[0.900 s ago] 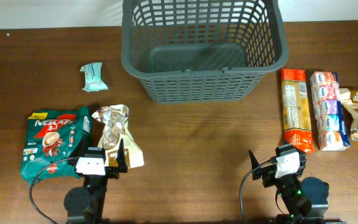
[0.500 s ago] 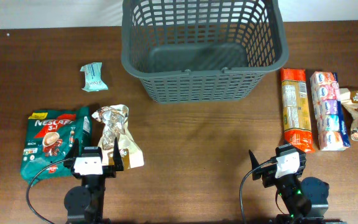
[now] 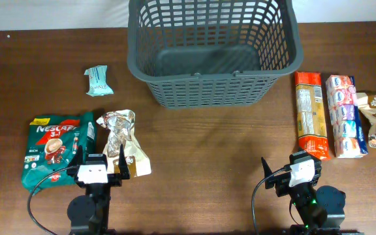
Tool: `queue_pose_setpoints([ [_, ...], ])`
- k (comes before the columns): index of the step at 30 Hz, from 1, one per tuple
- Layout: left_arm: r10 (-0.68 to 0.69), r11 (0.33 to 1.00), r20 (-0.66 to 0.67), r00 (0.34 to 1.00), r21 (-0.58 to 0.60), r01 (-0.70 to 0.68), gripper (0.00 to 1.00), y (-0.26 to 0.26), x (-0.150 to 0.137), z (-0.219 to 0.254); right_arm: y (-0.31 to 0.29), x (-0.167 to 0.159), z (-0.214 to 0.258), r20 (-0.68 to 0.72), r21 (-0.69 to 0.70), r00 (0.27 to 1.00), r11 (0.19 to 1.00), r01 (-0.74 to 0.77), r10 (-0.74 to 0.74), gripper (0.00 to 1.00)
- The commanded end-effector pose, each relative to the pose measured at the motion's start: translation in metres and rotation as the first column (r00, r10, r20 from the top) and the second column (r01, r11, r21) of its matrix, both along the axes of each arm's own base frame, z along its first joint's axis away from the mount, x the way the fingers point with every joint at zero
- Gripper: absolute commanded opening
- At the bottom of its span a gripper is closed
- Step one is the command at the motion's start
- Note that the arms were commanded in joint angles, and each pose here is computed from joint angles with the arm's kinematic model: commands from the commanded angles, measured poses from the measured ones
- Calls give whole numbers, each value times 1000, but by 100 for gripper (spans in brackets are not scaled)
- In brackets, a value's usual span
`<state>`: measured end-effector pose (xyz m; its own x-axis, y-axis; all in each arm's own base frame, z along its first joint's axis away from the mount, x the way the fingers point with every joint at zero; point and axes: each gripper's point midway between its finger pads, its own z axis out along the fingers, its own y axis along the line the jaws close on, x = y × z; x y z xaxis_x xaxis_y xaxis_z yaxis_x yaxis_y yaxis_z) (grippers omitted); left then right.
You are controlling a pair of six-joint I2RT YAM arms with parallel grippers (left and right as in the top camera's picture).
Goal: Pack container
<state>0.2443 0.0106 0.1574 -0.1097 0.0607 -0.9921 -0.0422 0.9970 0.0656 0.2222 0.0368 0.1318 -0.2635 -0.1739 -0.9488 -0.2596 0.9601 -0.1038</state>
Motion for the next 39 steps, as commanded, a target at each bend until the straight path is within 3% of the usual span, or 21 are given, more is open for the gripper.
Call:
queue_pose_setpoints([
  [1,11,1000,-16,1000,21,-11,99,2,0,-6,0,0,-1,2,5,1000,1000,5,-5,99],
  [20,11,1000,-9,1000,21,-11,99,2,0,-4,0,0,-1,2,5,1000,1000,5,-5,99],
  [25,-97,995,-12,995,6,97,99,-17,0,-4,0,0,-1,3,5,1000,1000,5,-5,99],
  [27,-167,985,-28,986,-45,166,99,-29,-3,-4,0,0,-1,2,6,1000,1000,5,-5,99],
  [28,-180,976,-83,980,-136,168,99,-33,-9,-8,0,0,-1,2,6,1000,1000,5,-5,99],
  [32,-101,988,-153,983,-132,81,99,-20,-23,10,10,-2,4,17,23,998,998,-53,53,99],
  [36,1,994,-194,981,-105,-21,99,-3,-33,50,10,-5,40,89,18,995,998,-53,51,99],
  [39,65,993,-269,961,-81,-89,99,9,-28,68,-4,-6,71,111,1,994,1000,24,-24,99],
])
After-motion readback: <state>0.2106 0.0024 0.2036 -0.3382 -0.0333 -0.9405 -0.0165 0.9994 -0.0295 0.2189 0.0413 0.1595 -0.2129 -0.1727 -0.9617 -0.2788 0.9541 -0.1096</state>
